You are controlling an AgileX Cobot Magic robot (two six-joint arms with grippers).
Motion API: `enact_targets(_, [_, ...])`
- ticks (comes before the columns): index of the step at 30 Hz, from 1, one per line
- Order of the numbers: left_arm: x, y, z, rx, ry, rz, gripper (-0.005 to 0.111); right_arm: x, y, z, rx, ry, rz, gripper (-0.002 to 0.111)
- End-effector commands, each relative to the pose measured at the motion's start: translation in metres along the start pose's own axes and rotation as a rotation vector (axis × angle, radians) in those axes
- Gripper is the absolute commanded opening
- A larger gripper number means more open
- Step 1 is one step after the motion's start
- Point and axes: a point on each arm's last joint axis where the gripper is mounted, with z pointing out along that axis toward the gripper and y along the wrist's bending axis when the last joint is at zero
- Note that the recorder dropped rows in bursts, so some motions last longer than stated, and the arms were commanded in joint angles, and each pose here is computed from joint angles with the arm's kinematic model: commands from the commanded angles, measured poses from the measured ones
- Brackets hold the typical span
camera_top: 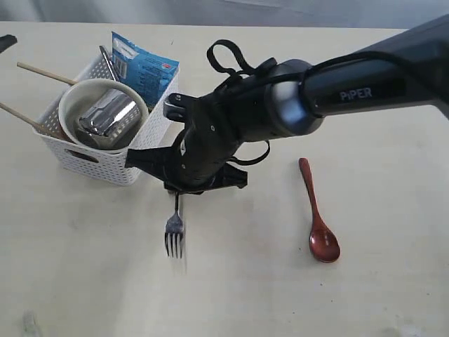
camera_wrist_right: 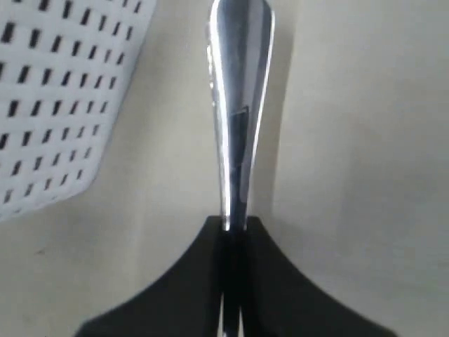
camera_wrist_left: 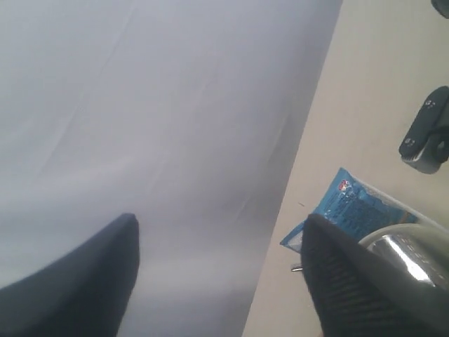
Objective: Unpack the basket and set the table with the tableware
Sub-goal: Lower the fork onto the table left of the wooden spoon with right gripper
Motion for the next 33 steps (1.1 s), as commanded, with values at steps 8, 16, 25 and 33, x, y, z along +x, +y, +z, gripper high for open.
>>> enact_targets(8, [-0.001,0.0,-0.002,0.0,-0.023,-0.037,0.062,0.025,0.002,0.0,0.161,0.026,-0.038,0.0])
enact_targets(16, [-0.001,0.0,-0.002,0.0,-0.023,-0.042,0.062,0.024,0.003,0.0,0.157,0.019,-0.046,0.0])
enact_targets(25, [-0.001,0.0,-0.002,0.0,-0.023,-0.042,0.062,0.024,0.003,0.0,0.152,0.015,-0.049,0.046])
enact_targets(33, [-0.001,0.0,-0.002,0.002,-0.021,-0.045,0.062,0.022,0.005,0.001,0.129,-0.003,-0.054,0.056])
